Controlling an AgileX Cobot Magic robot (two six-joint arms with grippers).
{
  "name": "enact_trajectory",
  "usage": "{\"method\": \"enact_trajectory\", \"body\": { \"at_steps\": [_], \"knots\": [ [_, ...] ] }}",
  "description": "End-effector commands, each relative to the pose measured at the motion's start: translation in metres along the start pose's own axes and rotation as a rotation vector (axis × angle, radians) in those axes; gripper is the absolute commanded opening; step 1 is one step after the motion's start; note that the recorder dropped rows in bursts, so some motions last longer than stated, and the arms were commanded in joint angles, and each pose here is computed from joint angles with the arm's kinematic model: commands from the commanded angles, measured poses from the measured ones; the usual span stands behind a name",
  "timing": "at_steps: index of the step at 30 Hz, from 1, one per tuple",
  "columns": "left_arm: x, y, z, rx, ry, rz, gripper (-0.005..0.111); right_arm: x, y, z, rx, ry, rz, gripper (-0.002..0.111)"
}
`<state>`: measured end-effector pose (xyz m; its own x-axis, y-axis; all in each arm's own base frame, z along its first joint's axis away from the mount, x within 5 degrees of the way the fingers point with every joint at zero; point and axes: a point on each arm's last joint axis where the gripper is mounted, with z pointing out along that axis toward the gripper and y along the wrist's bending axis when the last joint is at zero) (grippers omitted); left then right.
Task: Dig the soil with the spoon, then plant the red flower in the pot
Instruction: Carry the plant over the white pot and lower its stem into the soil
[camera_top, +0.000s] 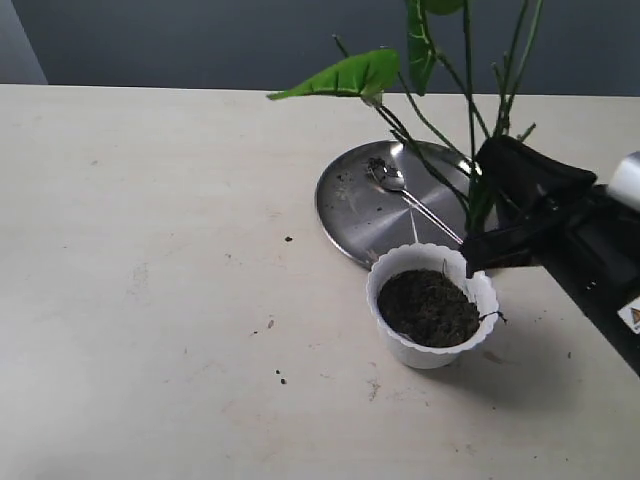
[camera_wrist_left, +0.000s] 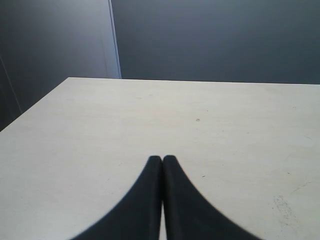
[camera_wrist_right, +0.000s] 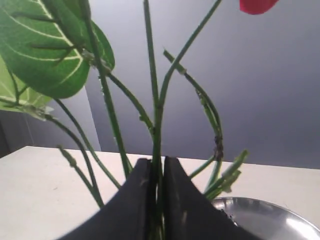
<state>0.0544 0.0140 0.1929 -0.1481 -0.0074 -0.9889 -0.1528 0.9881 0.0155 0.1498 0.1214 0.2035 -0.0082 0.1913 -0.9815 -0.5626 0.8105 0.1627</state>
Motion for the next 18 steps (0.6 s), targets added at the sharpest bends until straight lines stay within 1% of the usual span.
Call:
{"method": "enact_trajectory", "body": {
  "at_steps": [1,2,4,6,7,18],
  "knots": [
    [0.001,0.0,0.0,-0.002,0.003,-0.003,0.0,0.02,0.005,0.02,-0.049,0.074,-0.035,-0.001],
    [0.001,0.0,0.0,-0.002,0.003,-0.003,0.0,0.03,0.0,0.019,0.005,0.119,-0.027,-0.001],
    [0.001,0.0,0.0,-0.002,0.003,-0.003,0.0,0.042,-0.004,0.018,0.035,0.176,-0.031,-0.001],
    [0.001,0.0,0.0,-0.002,0.003,-0.003,0.0,0.043,0.002,0.02,-0.032,0.182,-0.066,-0.001],
    [0.001,0.0,0.0,-0.002,0.003,-0.003,0.0,0.043,0.002,0.021,-0.04,0.181,-0.073,-0.001],
    [0.001,0.0,0.0,-0.002,0.003,-0.003,0.0,0.062,0.0,0.027,-0.025,0.257,-0.088,-0.001]
  ]
}}
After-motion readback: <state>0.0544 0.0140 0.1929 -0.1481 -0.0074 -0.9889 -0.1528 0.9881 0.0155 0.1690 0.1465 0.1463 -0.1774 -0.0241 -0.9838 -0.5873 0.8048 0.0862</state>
